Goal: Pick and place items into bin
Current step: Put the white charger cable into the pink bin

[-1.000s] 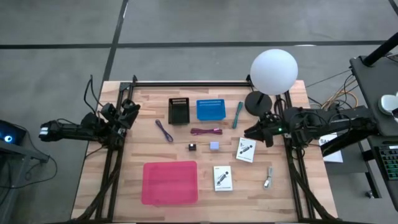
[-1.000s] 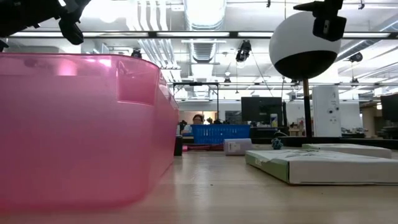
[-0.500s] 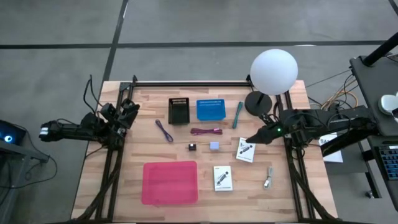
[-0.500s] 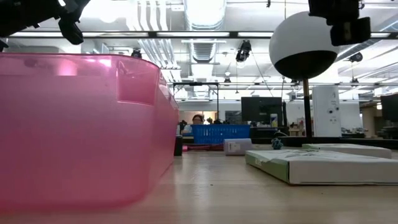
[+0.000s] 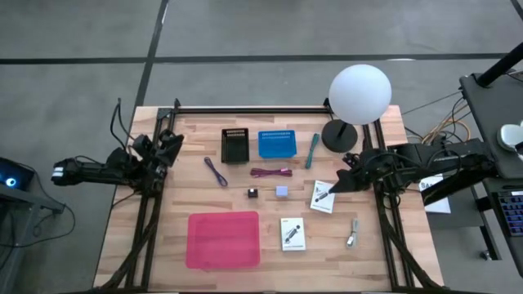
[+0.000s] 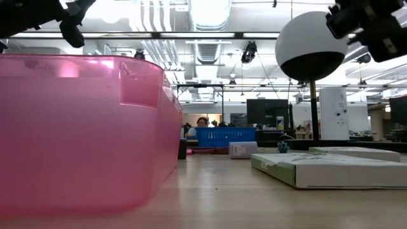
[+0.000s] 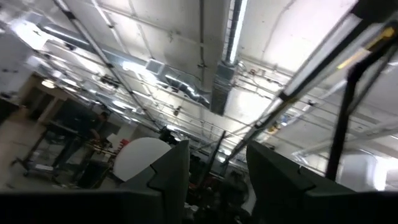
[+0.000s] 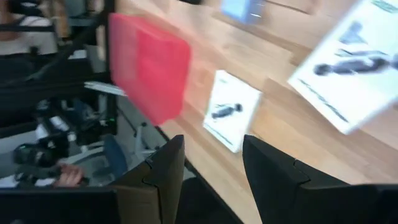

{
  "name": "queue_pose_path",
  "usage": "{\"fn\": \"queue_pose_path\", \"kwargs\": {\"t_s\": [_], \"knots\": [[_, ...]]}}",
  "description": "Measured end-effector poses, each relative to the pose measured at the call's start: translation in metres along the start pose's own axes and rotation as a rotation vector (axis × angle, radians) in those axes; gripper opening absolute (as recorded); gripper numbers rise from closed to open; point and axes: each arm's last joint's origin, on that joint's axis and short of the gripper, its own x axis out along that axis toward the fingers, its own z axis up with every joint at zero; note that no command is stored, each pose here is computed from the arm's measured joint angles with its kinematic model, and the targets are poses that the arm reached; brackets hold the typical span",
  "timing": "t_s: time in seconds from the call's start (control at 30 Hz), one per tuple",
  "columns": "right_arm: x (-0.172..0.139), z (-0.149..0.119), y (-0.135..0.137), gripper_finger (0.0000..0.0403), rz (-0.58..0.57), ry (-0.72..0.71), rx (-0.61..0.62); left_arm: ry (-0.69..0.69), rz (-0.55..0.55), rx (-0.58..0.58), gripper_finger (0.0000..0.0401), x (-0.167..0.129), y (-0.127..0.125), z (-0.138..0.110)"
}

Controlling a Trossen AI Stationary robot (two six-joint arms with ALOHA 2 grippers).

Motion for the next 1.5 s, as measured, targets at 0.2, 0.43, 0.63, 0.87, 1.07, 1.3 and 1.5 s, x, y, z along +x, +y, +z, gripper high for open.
{"fn": "queue_pose_path", "kwargs": {"t_s": [0.2, 0.43, 0.63, 0.87, 1.07, 1.3, 1.5], "knots": [[0.000, -0.001, -0.007, 0.0151, -0.073, 0.005, 0.070, -0.025, 0.084, 0.007, 0.0144, 0.000, 0.003, 0.001], [0.010, -0.002, -0.011, 0.0150, -0.171, 0.010, 0.201, -0.017, 0.090, 0.014, 0.0144, -0.001, 0.003, -0.001], [0.032, -0.007, -0.012, 0.0150, -0.292, 0.033, 0.248, -0.011, 0.093, 0.017, 0.0144, -0.001, 0.004, -0.002], [0.052, -0.026, -0.014, 0.0150, -0.416, 0.098, 0.318, -0.003, 0.095, 0.020, 0.0144, -0.002, 0.005, -0.005], [0.060, -0.047, -0.019, 0.0150, -0.521, 0.141, 0.363, 0.024, 0.104, 0.023, 0.0144, -0.007, 0.009, -0.013], [0.070, -0.067, -0.027, 0.0150, -0.612, 0.158, 0.338, 0.028, 0.105, 0.024, 0.0144, -0.008, 0.010, -0.015], [0.078, -0.081, -0.031, 0.0150, -0.659, 0.205, 0.262, 0.029, 0.105, 0.024, 0.0144, -0.008, 0.010, -0.015]]}}
